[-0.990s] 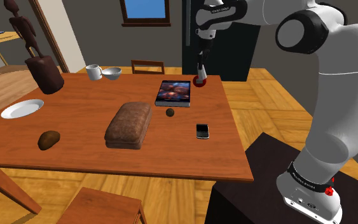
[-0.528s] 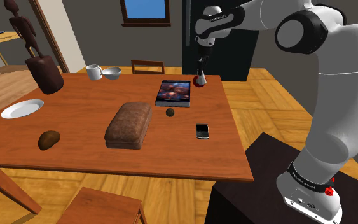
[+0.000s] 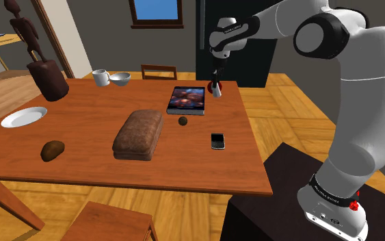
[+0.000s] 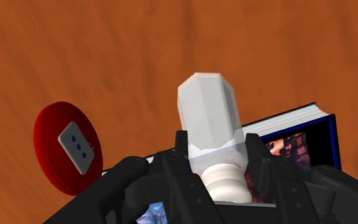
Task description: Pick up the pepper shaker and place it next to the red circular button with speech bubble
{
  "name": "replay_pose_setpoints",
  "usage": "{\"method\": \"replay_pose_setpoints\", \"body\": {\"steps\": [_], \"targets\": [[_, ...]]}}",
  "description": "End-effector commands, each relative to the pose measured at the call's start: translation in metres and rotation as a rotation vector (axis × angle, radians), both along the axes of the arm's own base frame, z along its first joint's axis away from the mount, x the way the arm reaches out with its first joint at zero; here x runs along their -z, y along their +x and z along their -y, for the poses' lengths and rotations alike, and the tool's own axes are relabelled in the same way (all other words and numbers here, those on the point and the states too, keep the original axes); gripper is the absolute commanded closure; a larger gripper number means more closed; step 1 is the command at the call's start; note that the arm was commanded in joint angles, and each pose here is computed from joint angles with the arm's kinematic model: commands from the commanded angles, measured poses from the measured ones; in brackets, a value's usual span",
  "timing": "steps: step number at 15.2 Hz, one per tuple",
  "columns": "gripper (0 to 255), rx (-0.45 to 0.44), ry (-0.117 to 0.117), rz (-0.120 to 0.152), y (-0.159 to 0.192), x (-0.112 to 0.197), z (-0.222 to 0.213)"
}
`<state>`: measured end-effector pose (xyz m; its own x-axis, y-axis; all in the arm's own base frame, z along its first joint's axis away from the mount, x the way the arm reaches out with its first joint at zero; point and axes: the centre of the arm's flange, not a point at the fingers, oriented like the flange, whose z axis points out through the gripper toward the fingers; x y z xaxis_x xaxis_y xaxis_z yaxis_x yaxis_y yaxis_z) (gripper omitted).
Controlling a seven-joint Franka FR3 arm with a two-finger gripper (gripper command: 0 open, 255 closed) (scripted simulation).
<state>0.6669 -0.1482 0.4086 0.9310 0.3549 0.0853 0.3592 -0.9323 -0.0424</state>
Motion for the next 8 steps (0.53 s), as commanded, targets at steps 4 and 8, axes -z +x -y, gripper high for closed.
{"method": "replay_pose_setpoints", "body": {"steps": [4, 8], "targets": [[255, 0.000, 0.000, 0.001, 0.001, 0.027, 0.001], [255, 0.000, 0.000, 0.001, 0.001, 0.049, 0.001]]}}
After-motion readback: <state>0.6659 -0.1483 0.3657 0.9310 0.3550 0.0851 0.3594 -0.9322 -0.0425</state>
